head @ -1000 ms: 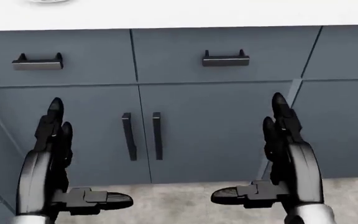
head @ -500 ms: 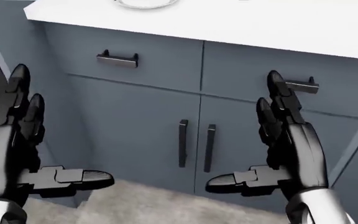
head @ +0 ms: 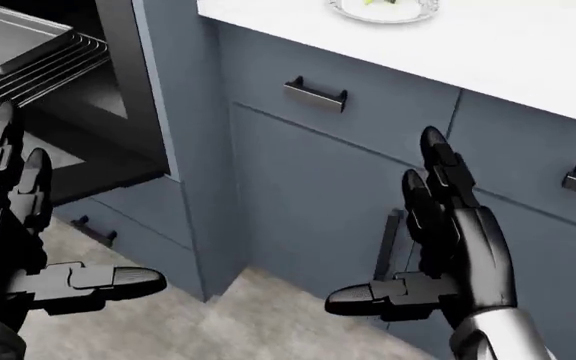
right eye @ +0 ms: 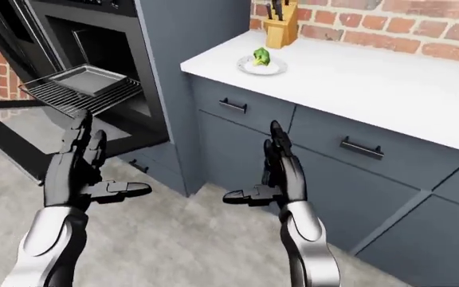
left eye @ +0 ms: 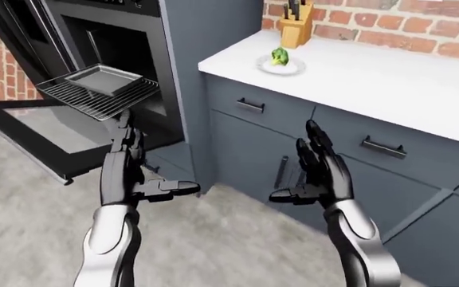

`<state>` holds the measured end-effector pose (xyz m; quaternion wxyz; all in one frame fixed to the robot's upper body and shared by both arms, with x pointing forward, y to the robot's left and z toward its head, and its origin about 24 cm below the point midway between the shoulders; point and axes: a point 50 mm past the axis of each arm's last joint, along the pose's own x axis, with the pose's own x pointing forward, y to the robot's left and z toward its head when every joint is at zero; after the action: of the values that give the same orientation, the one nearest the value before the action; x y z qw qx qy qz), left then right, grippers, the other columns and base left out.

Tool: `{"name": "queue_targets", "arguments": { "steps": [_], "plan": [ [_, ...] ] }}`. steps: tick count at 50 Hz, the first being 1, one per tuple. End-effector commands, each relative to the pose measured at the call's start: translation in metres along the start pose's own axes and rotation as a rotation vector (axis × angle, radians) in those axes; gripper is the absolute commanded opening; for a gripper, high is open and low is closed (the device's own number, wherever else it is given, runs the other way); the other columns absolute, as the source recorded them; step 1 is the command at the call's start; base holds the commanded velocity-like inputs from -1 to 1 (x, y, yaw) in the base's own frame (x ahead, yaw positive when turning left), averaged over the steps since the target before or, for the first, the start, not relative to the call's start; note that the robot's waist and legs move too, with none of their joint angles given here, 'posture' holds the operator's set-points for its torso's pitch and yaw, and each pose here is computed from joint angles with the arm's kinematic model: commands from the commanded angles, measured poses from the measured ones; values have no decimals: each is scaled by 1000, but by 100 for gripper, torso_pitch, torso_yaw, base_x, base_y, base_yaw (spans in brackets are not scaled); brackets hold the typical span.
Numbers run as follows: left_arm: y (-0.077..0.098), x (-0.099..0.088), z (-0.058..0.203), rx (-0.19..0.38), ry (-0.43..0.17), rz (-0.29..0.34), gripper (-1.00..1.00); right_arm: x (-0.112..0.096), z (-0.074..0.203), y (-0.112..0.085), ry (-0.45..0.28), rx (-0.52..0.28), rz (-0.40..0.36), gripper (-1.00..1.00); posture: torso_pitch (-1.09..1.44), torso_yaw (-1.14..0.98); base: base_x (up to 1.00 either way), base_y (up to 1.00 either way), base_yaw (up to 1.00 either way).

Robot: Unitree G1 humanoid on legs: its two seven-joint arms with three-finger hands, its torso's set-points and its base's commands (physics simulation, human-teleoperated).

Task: Place the broccoli on the rack of the oven.

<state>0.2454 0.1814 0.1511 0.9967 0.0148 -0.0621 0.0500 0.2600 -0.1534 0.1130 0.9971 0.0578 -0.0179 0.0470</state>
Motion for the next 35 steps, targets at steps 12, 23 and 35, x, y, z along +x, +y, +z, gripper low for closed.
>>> {"name": "queue_targets", "arguments": {
  "steps": [12,23,35],
  "plan": [
    [-8,-2,15,-7,-91,-35,100,-1,18,1,-83,-14,9,100,0,0,54,-7,0],
    [-9,-2,12,-4,-89,-35,100,1,16,-2,-80,-19,-6,100,0,0,4,-1,0],
    [-10,-2,11,-7,-89,-41,100,-3,21,-1,-100,-15,1,100,0,0,0,-4,0]
  ]
}}
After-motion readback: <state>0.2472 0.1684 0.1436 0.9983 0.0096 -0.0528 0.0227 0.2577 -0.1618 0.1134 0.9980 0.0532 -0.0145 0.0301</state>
